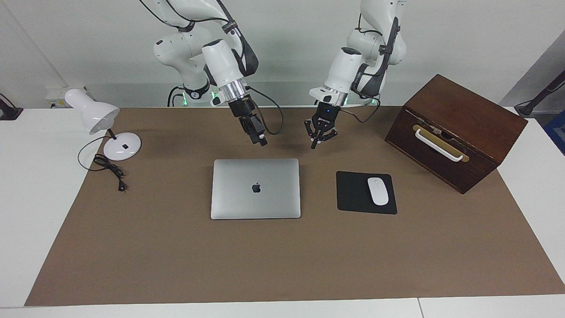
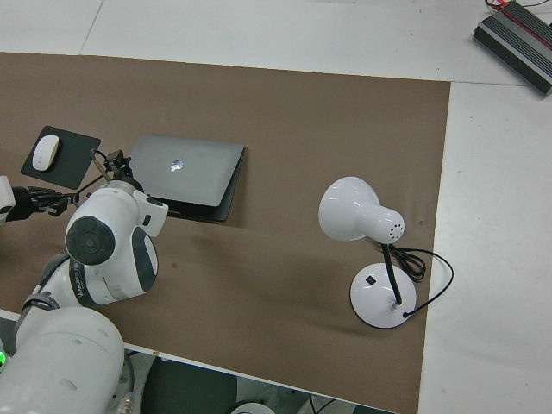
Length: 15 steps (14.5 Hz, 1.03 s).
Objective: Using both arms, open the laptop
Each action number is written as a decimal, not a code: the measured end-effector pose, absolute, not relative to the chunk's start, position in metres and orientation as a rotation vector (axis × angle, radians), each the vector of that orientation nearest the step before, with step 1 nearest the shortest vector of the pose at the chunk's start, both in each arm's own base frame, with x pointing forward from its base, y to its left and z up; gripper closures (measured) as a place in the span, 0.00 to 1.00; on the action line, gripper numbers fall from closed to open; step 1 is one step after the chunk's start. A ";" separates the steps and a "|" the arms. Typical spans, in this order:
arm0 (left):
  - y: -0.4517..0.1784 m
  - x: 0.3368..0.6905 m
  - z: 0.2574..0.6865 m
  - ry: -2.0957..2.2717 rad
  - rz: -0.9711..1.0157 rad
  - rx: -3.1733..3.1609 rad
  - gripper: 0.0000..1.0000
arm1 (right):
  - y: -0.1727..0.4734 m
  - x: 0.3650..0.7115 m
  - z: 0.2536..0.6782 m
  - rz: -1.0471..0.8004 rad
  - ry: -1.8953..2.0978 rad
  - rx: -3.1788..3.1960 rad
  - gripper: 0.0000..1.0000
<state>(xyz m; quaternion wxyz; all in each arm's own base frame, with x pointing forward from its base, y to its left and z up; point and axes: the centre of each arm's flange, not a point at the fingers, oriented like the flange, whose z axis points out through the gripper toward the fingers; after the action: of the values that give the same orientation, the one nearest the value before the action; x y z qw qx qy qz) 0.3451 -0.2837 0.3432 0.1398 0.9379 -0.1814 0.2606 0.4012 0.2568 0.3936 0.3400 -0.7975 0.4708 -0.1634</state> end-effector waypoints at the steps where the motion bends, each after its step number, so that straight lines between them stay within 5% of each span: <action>1: -0.286 0.344 0.340 -0.532 0.751 2.708 0.99 | 0.258 0.401 0.391 -0.425 1.237 -2.059 0.00; 15: -0.326 0.341 0.307 -0.710 0.804 2.623 0.99 | 0.253 0.385 0.339 -0.463 1.256 -2.017 0.00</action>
<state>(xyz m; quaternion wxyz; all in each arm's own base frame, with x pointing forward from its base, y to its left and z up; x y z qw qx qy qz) 0.3407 -0.3257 0.3074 0.1531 0.9146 -0.2477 0.2805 0.3855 0.2531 0.3395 0.3529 -0.7797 0.4854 -0.1788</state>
